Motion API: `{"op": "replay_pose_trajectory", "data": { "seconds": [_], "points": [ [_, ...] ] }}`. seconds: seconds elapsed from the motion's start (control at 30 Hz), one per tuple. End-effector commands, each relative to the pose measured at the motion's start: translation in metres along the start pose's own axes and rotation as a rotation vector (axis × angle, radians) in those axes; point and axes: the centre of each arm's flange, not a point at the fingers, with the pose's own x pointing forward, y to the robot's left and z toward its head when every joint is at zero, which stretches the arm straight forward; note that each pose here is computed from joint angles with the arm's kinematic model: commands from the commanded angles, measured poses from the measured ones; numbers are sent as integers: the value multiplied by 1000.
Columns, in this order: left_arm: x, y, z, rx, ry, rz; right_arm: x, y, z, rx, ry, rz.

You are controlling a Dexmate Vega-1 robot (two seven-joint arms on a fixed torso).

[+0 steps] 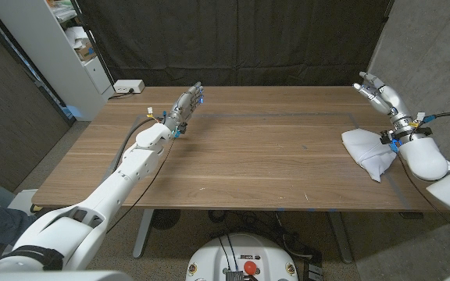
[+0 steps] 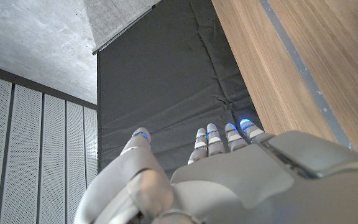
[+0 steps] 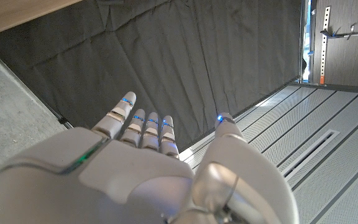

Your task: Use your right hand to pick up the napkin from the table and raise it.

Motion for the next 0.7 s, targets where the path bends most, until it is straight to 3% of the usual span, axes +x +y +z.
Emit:
{"op": "replay_pose_trajectory", "data": {
  "seconds": [0.03,0.7],
  "points": [
    [2,0,-1,-2,0,-7,-4,0,4,-94,-21,12],
    [4,0,-2,3,12,-20,-7,-2,11,-194,-39,12]
  ]
}}
